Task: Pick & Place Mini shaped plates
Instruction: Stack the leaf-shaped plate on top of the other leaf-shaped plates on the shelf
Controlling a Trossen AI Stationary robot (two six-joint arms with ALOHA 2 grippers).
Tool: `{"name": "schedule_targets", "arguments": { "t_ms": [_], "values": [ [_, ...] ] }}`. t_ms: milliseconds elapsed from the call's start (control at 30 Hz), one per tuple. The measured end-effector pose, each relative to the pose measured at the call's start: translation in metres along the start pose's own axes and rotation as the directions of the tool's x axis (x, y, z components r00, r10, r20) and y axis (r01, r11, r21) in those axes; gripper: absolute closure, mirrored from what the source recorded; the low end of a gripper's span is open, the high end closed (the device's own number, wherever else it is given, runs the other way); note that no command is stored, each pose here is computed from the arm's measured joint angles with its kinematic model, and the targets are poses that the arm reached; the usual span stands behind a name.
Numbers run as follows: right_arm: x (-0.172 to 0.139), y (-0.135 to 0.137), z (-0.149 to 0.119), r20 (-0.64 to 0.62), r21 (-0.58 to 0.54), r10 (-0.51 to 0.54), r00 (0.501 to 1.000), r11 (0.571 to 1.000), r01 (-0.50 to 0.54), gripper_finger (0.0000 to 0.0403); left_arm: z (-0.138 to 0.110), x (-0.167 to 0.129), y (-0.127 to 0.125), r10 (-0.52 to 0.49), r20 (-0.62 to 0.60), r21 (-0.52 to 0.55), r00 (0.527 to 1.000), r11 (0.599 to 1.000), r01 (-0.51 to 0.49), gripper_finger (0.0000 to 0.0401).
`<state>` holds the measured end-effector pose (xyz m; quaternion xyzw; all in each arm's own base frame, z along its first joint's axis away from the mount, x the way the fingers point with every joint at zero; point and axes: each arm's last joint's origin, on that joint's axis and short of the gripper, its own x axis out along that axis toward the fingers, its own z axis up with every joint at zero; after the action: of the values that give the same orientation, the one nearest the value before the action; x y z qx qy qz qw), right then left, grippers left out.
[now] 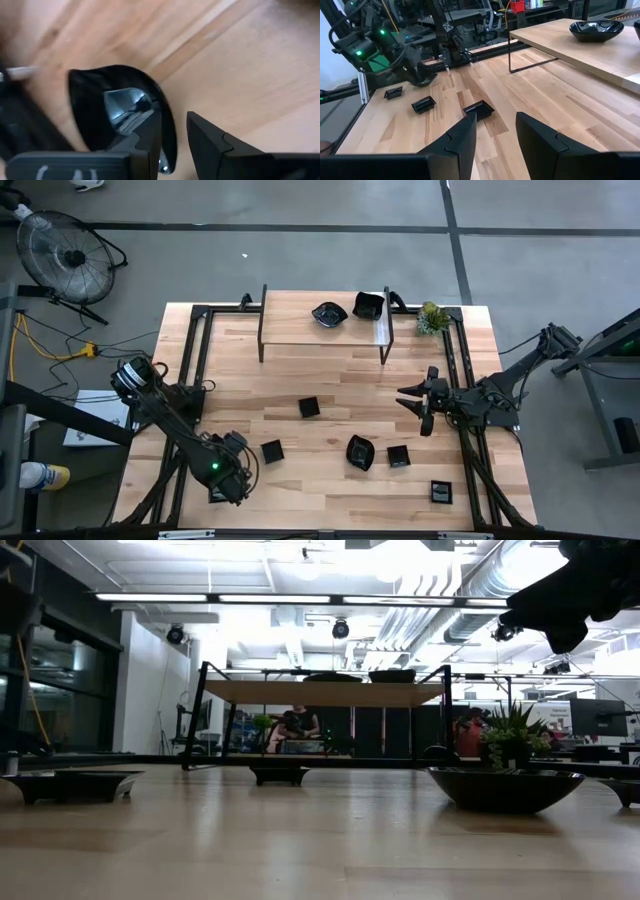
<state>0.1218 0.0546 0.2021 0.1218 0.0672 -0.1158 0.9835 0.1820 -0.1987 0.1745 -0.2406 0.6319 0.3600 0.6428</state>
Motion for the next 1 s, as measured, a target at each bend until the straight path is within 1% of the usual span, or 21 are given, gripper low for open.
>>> {"name": "schedule_targets", "arguments": {
  "t_ms": [100, 233, 567, 1000],
  "values": [
    [0.000, 0.000, 0.000, 0.000, 0.000, 0.000, 1.000, 1.000, 0.000, 0.0269, 0.001, -0.007, 0.001, 0.025, 0.006, 0.002, 1.000, 1.000, -0.025, 0.0313],
    [0.000, 0.000, 0.000, -0.001, 0.000, 0.002, 1.000, 1.000, -0.002, 0.0269, 0.000, -0.007, 0.001, 0.024, -0.007, 0.001, 1.000, 1.000, -0.024, 0.0313],
    [0.000, 0.000, 0.000, -0.001, 0.000, 0.002, 1.000, 1.000, -0.002, 0.0269, -0.004, 0.012, -0.009, 0.105, -0.065, -0.003, 0.992, 0.994, -0.106, 0.0313],
    [0.000, 0.000, 0.000, -0.001, -0.001, 0.003, 1.000, 1.000, -0.003, 0.0269, -0.005, 0.012, -0.010, 0.099, -0.067, -0.001, 0.993, 0.995, -0.099, 0.0313]
  ]
}}
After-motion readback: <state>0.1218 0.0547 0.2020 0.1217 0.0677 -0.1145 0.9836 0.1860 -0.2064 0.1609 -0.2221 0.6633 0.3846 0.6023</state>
